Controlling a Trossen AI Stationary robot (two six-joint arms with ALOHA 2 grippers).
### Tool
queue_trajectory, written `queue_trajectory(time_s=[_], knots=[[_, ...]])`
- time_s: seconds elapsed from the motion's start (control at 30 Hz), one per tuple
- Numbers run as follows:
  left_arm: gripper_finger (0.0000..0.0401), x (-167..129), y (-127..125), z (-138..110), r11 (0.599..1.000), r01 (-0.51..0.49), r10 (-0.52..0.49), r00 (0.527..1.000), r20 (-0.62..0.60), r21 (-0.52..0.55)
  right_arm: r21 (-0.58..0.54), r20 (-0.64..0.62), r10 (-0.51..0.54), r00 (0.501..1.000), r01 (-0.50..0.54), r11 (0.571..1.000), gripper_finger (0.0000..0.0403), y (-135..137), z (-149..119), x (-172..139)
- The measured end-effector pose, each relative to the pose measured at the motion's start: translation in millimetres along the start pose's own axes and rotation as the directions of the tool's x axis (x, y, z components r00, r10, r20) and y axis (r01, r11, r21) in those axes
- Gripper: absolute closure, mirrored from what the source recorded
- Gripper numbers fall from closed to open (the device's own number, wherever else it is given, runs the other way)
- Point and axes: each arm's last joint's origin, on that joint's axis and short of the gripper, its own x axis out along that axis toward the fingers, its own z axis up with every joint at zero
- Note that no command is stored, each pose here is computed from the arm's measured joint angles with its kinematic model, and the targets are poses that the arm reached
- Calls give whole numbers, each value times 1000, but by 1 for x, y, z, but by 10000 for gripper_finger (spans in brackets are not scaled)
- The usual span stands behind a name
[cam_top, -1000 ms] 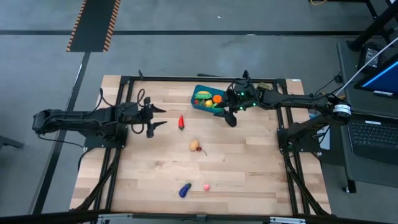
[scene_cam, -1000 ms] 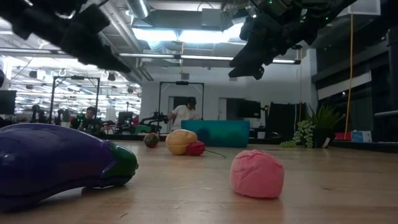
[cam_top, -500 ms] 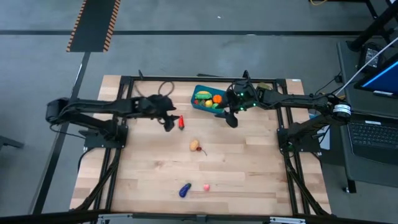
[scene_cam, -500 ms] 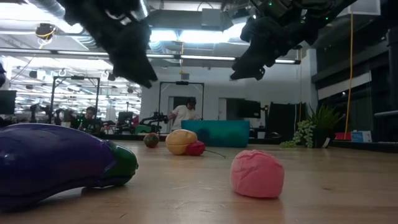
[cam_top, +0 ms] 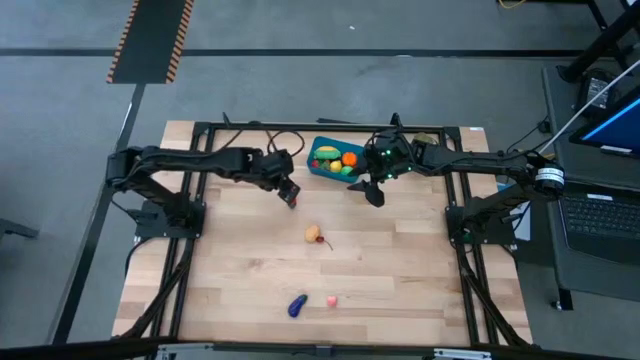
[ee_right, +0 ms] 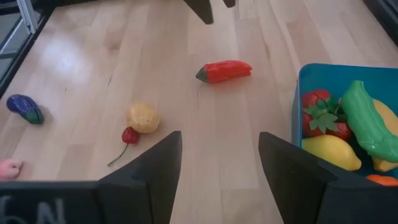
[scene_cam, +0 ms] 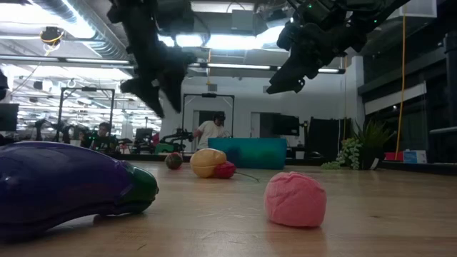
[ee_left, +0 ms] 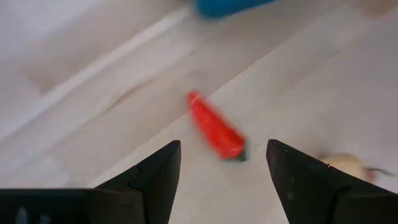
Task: Pick and placing Produce into tupperware
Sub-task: Put the red chili pepper into the blue bin
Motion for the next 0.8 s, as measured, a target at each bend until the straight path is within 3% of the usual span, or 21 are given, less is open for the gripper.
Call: queue_trajectory(time_s=[0.1, 0.23, 0.53, 0.8], knots=[[171, 12, 5, -1, 997, -68, 66, 996, -68, -41, -10, -2, 0, 1000, 0, 1000, 187, 0, 0, 0], [171, 27, 6, 1, 993, -81, 72, 992, -105, -83, -10, -7, 1, 1000, -1, 1000, 187, 0, -1, 0], [171, 47, 0, 7, 986, -15, -2, 994, -107, -163, 4, -47, 6, 999, -6, 1000, 187, 0, -5, 0], [171, 48, -3, 9, 967, 6, -32, 995, -98, -255, -29, -68, 10, 998, -12, 1000, 187, 1, -7, 0]])
